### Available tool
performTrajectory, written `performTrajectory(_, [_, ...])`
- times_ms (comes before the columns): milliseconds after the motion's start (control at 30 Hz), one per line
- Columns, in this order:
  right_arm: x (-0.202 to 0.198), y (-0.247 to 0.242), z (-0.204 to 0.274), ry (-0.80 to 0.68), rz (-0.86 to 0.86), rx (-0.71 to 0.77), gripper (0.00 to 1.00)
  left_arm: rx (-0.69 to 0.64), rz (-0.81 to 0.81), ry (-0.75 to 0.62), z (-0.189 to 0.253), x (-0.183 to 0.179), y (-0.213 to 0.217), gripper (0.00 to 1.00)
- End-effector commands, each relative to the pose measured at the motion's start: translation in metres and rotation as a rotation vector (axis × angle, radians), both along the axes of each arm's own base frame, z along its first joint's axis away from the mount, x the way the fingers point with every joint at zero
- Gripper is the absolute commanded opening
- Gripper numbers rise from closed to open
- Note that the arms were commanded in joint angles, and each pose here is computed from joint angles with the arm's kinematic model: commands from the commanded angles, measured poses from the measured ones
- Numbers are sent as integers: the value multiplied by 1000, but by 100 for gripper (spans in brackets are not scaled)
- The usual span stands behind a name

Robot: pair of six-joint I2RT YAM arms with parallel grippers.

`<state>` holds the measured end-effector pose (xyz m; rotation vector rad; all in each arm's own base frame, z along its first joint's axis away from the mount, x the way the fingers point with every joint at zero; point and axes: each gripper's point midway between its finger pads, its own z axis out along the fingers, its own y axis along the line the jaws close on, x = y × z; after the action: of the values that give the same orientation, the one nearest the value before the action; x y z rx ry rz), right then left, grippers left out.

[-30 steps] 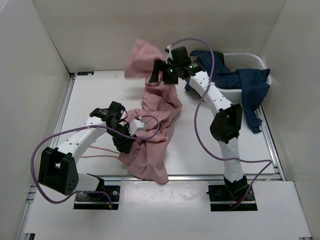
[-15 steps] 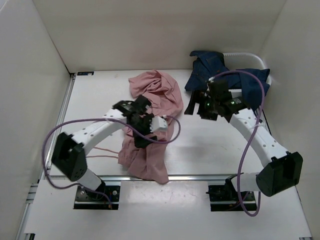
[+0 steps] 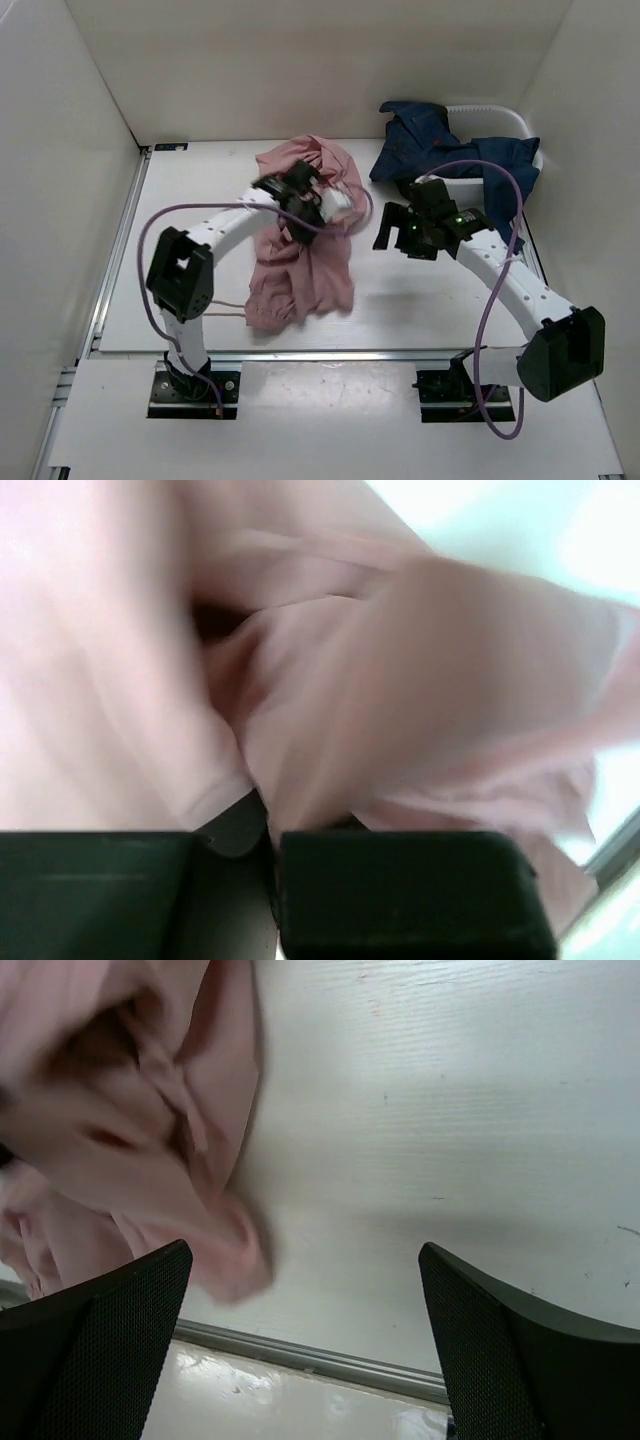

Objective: Fold and stack the trousers
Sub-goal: Flatten the trousers out

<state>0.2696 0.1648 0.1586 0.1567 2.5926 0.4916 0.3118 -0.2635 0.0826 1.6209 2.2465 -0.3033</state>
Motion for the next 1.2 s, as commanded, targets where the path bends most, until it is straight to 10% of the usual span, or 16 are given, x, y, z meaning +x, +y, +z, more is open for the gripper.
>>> performTrajectory(0, [-12,24,9,-70,179,-37,99,-313,244,-134,113,67,27,14])
performTrajectory(200, [-23,107,20,-181,580,-148,99,-628,592,-30,155,108,156,14])
performTrajectory(667, [-95,292,-12,-291,1220,-390,99,-734,992,101,95,95,305,14])
performTrajectory(1167, [-111,311,-103,-167,1138,-499,99,-751,1060,75,92,100,347,14])
